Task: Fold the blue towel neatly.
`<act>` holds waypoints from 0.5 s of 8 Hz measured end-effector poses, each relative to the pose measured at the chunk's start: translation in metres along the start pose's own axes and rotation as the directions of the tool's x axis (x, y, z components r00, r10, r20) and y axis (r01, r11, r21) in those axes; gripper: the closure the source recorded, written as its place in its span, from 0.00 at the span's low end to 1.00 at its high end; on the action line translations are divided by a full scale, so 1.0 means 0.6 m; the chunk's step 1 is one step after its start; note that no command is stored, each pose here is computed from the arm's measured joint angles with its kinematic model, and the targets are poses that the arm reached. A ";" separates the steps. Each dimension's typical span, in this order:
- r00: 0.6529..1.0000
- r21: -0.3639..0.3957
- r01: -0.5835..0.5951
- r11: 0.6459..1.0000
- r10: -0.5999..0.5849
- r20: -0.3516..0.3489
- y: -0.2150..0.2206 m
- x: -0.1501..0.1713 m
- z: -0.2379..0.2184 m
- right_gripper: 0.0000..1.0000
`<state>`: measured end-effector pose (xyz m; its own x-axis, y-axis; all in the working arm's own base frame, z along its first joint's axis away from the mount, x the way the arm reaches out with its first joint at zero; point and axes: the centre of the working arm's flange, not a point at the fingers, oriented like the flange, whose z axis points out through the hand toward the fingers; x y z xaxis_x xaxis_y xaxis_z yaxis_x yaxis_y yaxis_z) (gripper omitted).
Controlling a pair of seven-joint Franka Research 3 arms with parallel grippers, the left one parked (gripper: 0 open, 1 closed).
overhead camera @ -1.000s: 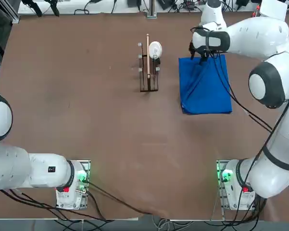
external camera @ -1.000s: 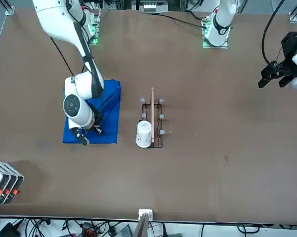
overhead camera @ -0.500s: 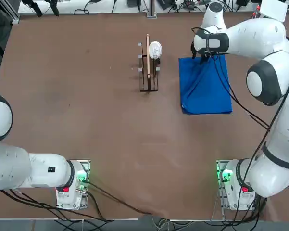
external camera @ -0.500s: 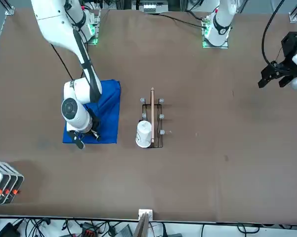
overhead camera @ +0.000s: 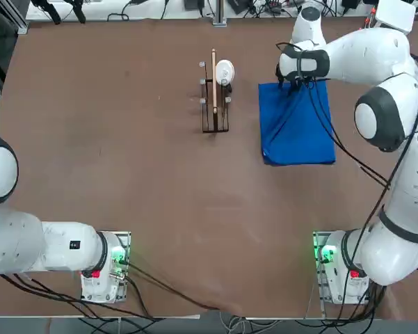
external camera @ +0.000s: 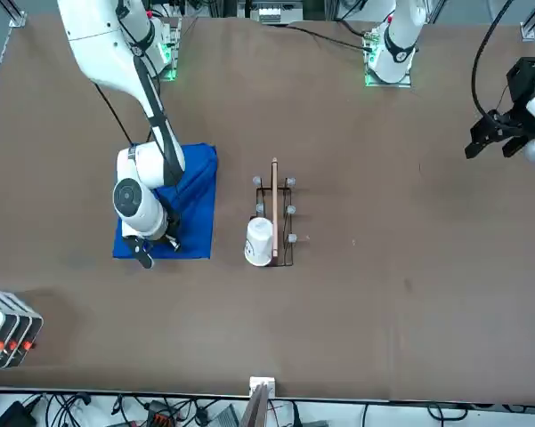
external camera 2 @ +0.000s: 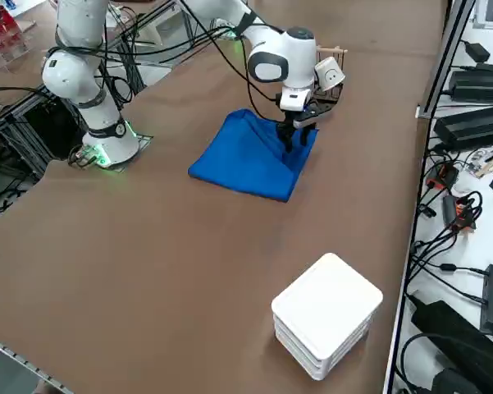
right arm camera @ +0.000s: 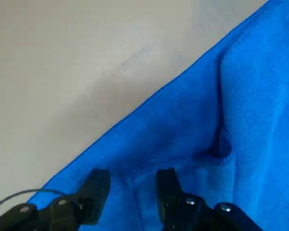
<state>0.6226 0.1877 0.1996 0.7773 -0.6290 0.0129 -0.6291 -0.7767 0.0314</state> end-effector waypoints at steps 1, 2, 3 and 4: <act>1.000 -0.003 0.000 1.000 0.000 0.001 0.001 -0.001 0.004 0.39; 1.000 -0.005 -0.001 1.000 0.001 0.003 0.002 -0.001 0.006 0.39; 1.000 -0.009 -0.001 1.000 0.001 0.005 0.003 -0.002 0.009 0.39; 1.000 -0.013 -0.001 1.000 0.001 0.007 0.005 -0.003 0.014 0.39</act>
<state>0.6192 0.1865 0.1914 0.7767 -0.6298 0.0055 -0.6294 -0.7758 0.0442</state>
